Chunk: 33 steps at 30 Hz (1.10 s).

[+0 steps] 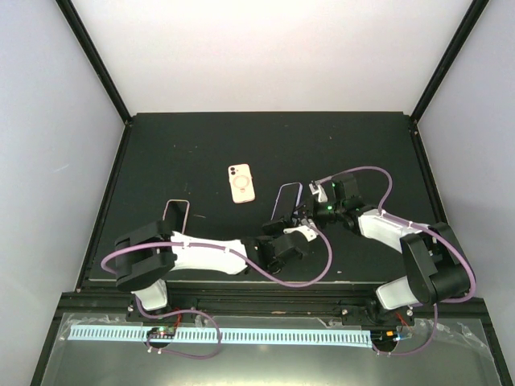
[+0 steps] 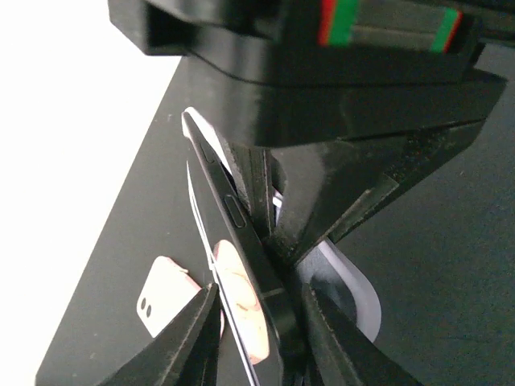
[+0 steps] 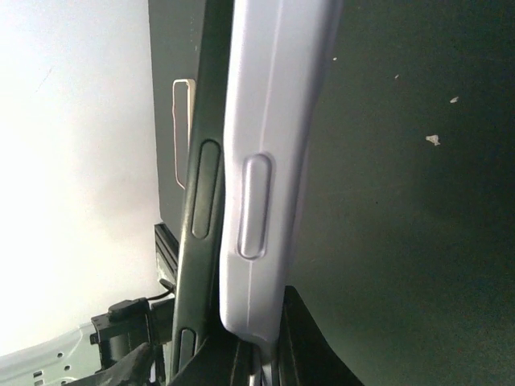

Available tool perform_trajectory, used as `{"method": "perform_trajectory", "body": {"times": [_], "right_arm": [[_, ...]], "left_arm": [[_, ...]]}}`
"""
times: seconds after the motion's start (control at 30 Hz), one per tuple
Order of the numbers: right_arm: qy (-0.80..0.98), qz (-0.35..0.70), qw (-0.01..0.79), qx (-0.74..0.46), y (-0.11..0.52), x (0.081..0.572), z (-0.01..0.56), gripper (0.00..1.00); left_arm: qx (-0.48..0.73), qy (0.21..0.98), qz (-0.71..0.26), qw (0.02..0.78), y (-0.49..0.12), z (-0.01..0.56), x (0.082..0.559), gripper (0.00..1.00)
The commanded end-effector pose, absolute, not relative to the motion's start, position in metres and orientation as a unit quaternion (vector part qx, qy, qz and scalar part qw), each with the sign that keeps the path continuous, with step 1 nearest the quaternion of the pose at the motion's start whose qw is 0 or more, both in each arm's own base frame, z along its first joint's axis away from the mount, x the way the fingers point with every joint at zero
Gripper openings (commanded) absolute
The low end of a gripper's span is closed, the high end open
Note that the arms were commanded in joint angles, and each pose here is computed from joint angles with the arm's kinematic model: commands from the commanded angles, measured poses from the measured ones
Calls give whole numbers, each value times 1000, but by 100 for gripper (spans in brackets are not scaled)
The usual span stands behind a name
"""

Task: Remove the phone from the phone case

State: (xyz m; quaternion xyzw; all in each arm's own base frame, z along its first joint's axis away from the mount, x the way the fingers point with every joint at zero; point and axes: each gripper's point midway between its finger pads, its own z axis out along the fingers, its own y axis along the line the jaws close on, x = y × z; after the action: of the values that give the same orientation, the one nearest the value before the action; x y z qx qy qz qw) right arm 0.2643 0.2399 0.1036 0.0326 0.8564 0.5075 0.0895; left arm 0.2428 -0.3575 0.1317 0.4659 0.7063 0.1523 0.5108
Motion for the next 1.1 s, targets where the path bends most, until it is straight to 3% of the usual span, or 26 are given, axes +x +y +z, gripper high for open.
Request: {"method": "perform_trajectory", "body": {"times": [0.0,0.27,0.57,0.77,1.07], "right_arm": [[839,535,100,-4,246,260,125,1],[842,526,116,-15,245,263,124,1],[864,461,198,-44,231,283,122,1],[869,439,221,-55,228,291,122,1],[879,376,284,-73,212,310,135,1]], "left_arm": [[424,698,234,527,-335,149,258,25],[381,719,202,545,-329,160,256,2],[287,734,157,595,-314,204,256,2],[184,764,73,614,-295,236,245,2],[152,762,-8,629,-275,257,216,2]]}}
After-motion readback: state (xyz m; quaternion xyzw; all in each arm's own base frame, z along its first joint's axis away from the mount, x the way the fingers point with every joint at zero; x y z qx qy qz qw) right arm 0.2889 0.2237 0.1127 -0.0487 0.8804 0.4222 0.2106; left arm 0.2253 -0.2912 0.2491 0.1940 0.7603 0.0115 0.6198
